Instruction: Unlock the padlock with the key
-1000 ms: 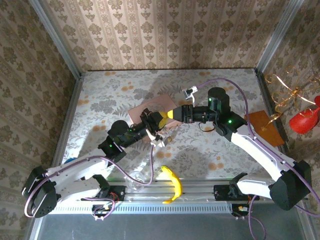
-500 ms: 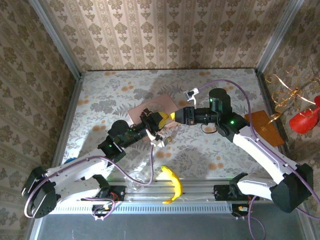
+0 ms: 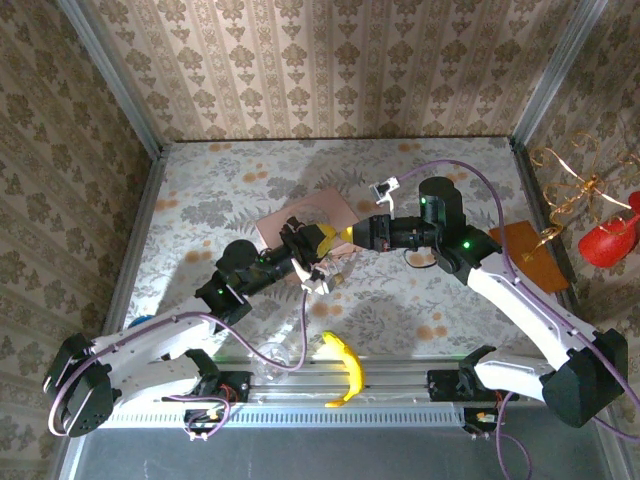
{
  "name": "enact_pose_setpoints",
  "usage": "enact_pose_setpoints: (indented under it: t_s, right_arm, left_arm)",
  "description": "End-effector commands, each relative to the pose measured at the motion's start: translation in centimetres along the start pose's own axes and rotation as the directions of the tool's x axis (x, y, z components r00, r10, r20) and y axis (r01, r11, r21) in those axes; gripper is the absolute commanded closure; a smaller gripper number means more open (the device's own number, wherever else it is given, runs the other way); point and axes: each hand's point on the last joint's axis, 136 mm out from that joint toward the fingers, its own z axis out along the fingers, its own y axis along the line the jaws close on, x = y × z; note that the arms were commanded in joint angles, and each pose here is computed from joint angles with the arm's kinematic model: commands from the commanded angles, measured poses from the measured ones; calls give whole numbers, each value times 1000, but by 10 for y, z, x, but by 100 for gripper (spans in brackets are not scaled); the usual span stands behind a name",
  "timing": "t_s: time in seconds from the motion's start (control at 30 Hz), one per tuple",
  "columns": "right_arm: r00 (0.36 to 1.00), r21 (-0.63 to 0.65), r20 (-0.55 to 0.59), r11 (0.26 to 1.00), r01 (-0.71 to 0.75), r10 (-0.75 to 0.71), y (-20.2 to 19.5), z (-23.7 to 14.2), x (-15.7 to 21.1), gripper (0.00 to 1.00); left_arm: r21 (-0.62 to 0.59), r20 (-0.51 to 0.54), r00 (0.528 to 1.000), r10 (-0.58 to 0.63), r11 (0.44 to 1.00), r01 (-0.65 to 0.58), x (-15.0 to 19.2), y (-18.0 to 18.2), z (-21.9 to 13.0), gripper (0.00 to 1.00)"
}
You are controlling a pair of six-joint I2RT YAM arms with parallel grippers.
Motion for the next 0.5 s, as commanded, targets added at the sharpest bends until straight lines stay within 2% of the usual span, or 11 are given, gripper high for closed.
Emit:
enact_pose_setpoints:
  t_s: [0.0, 0.03, 0.1, 0.17, 0.23, 0.3, 0.33, 0.4, 0.47]
  right_arm:
    - [998, 24, 44, 999, 36, -37, 5, -10, -8, 100]
    - [997, 35, 58, 999, 40, -42, 3, -12, -9, 100]
    - [995, 58, 88, 997, 51, -56, 0, -17, -12, 100]
    - [988, 98, 132, 993, 70, -83, -5, -24, -17, 100]
    - [979, 143, 170, 985, 92, -116, -12, -29, -21, 100]
    - [967, 184, 206, 976, 115, -153, -19, -32, -24, 100]
    - [959, 197, 224, 972, 129, -173, -21, -33, -26, 100]
    - [946, 207, 249, 966, 158, -208, -24, -34, -28, 100]
    - [932, 221, 275, 959, 179, -238, -27, -36, -32, 100]
  left_arm:
    - [-43, -18, 1000, -1, 999, 0, 2, 15, -4, 64]
    - [-42, -19, 1000, -7, 999, 7, 2, 14, -6, 57]
    - [-46, -21, 999, -47, 998, 46, 2, 16, -10, 51]
    - [-51, -16, 988, -153, 987, 152, 0, 20, -18, 48]
    - [-48, -2, 947, -322, 946, 321, -1, 28, -26, 44]
    - [-29, -2, 830, -557, 830, 557, 2, 41, -33, 41]
    - [-10, -7, 741, -671, 741, 671, 4, 47, -36, 40]
    - [-9, -14, 543, -839, 543, 839, 13, 58, -38, 40]
    - [-37, -18, 316, -948, 317, 948, 29, 68, -37, 45]
